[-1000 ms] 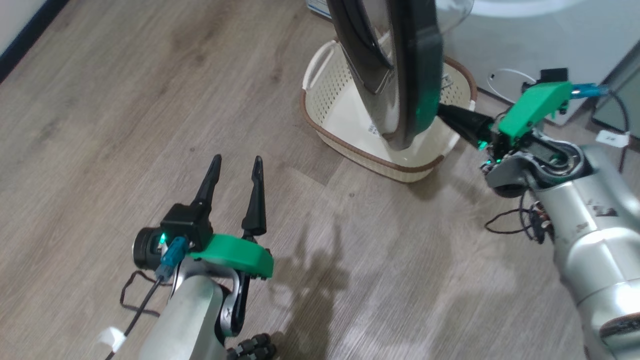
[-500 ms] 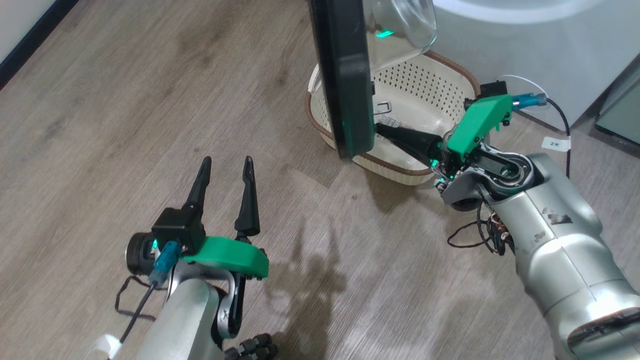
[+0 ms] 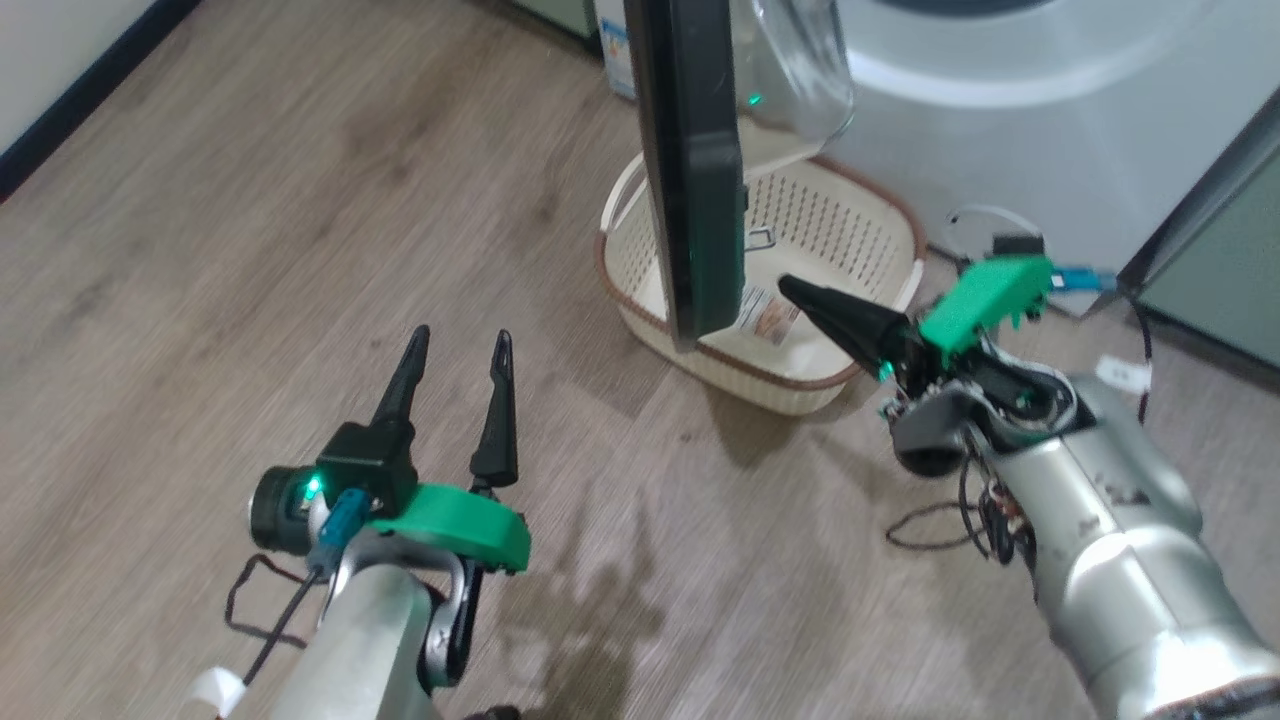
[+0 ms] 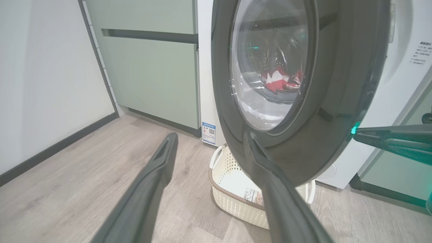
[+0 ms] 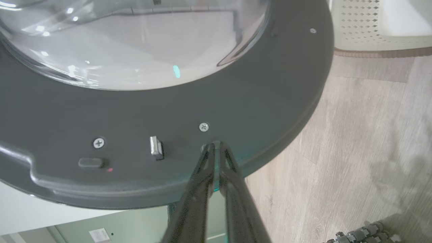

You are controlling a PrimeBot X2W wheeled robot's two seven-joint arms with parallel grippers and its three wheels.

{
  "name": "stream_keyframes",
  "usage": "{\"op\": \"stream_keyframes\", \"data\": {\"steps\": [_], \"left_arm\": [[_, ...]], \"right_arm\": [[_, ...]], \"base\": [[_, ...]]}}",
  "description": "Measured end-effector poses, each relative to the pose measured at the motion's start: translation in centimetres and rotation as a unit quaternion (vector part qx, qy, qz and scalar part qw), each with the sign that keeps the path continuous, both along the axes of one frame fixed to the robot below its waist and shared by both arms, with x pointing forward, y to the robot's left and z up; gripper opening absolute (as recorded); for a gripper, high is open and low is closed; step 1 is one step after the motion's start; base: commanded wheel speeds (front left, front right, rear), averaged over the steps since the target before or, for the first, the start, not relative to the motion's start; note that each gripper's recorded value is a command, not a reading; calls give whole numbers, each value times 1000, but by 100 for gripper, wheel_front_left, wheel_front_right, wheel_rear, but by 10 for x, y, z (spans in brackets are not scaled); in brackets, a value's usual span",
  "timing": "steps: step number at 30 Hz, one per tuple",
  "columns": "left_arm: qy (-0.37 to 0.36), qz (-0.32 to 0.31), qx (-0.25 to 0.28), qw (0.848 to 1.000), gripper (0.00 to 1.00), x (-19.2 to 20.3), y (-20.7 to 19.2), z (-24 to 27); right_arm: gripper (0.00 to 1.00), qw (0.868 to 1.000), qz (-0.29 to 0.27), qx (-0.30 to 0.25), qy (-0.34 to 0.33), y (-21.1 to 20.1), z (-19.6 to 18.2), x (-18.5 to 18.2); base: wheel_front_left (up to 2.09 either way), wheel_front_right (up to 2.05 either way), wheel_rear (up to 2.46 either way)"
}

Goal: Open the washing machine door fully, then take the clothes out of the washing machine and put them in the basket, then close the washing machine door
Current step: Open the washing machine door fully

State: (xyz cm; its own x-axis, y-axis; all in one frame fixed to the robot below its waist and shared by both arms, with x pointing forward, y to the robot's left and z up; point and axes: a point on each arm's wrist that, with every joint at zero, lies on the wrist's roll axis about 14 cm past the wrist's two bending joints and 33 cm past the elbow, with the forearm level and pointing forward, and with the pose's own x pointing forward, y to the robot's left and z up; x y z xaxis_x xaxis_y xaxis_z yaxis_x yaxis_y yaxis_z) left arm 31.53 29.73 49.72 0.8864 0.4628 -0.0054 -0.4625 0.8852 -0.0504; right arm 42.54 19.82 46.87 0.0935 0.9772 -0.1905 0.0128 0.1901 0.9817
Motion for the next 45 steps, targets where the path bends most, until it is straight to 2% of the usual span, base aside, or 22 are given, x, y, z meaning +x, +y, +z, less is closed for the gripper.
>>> {"op": "stream_keyframes", "data": {"steps": [1,2,3,7,12,18,21,25,29,32,33,36,37,39,41,42,45], "left_arm": [[-2,-5,3,1000,100,-1,0,2],[-4,-5,7,1000,100,-3,1,3],[-6,-5,10,1000,100,-5,3,5],[-10,-10,11,1000,100,-11,8,4],[-23,-32,-5,999,100,-11,8,3],[-23,-66,-5,998,100,-2,-1,0],[-30,-88,-3,996,100,10,-11,3],[-30,-111,-9,993,100,20,-22,1],[-23,-132,-12,991,100,25,-33,-4],[-25,-140,-12,990,100,27,-37,-3],[-26,-142,-13,989,100,28,-39,-3],[-27,-149,-11,988,100,28,-42,-2],[-28,-151,-12,988,100,28,-43,-2],[-29,-150,-12,988,100,30,-42,-1],[-30,-152,-13,988,100,31,-44,-1],[-30,-153,-14,988,100,31,-44,-1],[-30,-156,-14,987,100,32,-46,-1]], "right_arm": [[46,1000,-11,-2,1,-4,0,0],[85,1000,-21,-1,3,-9,0,-2],[100,1000,-30,0,6,-14,2,-3],[100,997,-72,3,10,-39,5,-3],[100,987,-162,1,-2,-82,8,3],[100,963,-269,-14,-24,-141,4,2],[100,944,-325,-27,-59,-173,9,6],[100,906,-402,-54,-124,-222,19,12],[100,850,-475,-92,-206,-268,30,11],[100,808,-507,-124,-274,-292,37,2],[100,798,-507,-137,-296,-297,37,-1],[100,777,-500,-167,-342,-310,40,-8],[100,764,-508,-174,-357,-319,46,-6],[100,723,-530,-193,-398,-345,64,-2],[100,688,-536,-215,-439,-359,78,-3],[100,675,-531,-228,-458,-360,81,-6],[100,652,-524,-258,-483,-359,76,-19]], "base": [[0,0,0],[0,0,0],[0,0,0],[0,0,0],[0,0,0],[0,0,0],[0,0,0],[0,0,0],[0,0,0],[0,0,0],[0,0,0],[0,0,0],[0,0,0],[0,0,0],[0,0,0],[0,0,0],[0,0,0]]}}
